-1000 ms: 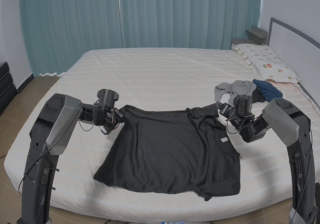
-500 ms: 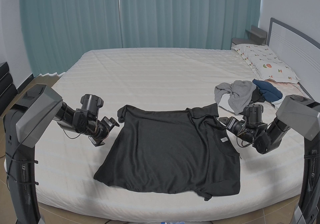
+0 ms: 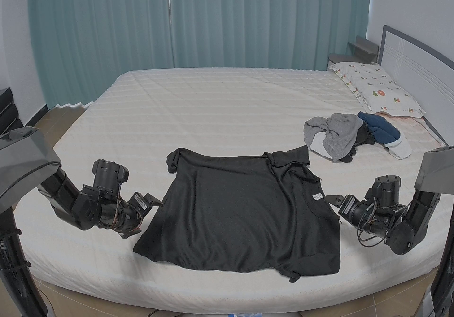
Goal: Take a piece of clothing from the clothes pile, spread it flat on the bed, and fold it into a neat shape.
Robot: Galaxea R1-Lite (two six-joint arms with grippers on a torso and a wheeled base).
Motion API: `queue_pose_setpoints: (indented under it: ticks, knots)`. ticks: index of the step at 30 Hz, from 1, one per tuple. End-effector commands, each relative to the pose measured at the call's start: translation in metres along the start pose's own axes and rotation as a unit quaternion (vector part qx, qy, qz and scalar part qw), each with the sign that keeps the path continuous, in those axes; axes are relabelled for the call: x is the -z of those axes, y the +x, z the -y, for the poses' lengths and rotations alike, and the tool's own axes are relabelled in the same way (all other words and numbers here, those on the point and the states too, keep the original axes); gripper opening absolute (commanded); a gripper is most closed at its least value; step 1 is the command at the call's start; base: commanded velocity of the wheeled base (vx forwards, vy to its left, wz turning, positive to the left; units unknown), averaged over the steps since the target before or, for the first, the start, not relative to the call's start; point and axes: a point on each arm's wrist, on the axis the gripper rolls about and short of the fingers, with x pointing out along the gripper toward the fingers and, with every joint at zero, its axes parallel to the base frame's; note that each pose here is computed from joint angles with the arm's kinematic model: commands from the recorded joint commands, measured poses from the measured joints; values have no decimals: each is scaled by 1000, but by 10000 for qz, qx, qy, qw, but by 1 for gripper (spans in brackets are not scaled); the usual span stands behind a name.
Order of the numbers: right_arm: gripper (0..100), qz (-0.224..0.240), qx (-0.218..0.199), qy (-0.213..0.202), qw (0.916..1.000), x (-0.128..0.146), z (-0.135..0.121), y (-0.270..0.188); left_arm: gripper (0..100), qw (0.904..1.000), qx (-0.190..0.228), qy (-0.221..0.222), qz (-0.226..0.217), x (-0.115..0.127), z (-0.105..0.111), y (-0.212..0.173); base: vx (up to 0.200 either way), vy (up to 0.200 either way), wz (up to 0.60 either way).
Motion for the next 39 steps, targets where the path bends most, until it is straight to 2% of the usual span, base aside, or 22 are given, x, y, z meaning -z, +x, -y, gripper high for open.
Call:
queue_pose_setpoints:
  ticks: [1,8,11,14,20,37,38,39]
  knots:
    - [100,-291,-81,214,9993,16,6,-23,100,9999,32,138,-57,19,-5,-18,-200,0,0]
    - [100,-550,-195,408,9975,21,9,-25,100,9994,-287,132,-167,26,-19,-5,-57,0,0]
    - [100,-596,-144,409,9973,23,11,-23,100,9992,-372,141,6,25,-22,4,0,0,0]
    - [100,-617,-131,406,9972,25,12,-22,100,9979,-427,204,441,24,-24,18,0,0,0]
    - [100,-585,-154,404,9974,24,12,-23,100,9957,-569,239,690,24,-25,34,0,0,0]
    - [100,-589,-126,393,9974,25,12,-22,100,9946,-620,246,797,20,-23,47,0,0,0]
    - [100,-584,-121,393,9974,25,12,-22,0,9946,-613,246,801,20,-22,46,0,0,0]
    - [100,-584,-121,393,9974,25,12,-22,0,9946,-620,246,797,21,-23,46,0,0,0]
